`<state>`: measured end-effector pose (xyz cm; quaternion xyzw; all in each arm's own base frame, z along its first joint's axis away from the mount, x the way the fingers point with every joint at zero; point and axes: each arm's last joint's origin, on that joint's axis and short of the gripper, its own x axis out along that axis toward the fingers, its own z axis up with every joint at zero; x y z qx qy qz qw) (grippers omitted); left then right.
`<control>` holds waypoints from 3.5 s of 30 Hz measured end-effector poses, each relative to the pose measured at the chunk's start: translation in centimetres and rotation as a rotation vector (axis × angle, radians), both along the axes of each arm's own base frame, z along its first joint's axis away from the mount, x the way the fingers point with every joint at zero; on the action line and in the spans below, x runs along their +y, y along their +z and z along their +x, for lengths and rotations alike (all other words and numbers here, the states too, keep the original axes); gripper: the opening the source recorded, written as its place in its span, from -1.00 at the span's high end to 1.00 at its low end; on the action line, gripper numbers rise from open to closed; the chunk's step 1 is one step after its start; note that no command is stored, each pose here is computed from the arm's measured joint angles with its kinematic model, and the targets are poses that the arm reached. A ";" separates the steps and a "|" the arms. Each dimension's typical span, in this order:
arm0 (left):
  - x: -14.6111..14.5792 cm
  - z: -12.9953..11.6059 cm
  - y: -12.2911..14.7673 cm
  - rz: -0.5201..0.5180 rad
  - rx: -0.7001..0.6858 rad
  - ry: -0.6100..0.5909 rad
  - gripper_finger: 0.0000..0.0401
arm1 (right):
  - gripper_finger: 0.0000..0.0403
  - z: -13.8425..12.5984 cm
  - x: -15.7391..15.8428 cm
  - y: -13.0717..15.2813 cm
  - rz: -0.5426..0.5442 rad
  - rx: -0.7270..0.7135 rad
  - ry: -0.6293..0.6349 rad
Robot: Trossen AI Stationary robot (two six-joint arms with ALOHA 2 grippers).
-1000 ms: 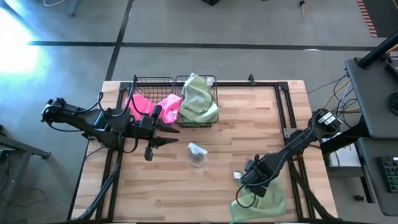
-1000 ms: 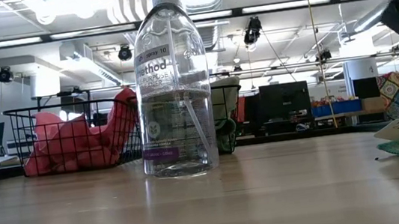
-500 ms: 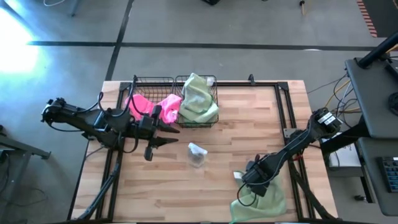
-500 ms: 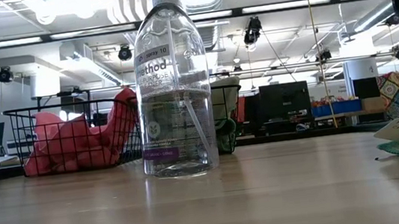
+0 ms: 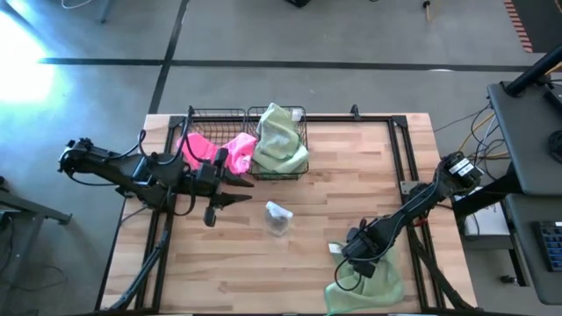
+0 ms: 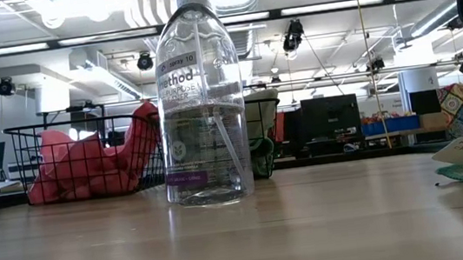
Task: Sort microfiber towel by color & place in baskets
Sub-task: Put the green microfiber towel into the right black wire basket, then return to Home Position
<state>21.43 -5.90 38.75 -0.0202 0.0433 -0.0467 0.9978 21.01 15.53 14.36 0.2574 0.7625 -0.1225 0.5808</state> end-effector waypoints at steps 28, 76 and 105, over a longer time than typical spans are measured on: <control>0.1 -0.2 -0.1 0.027 0.018 0.000 0.42 | 0.94 7.0 -8.4 6.5 -0.331 -0.231 0.035; 2.9 -7.9 1.3 0.209 0.044 0.142 0.42 | 0.94 15.1 -24.4 30.9 -1.081 -1.128 -0.161; 3.1 -8.7 1.5 0.228 0.033 0.142 0.42 | 0.49 15.3 -25.1 29.7 -1.031 -1.084 -0.060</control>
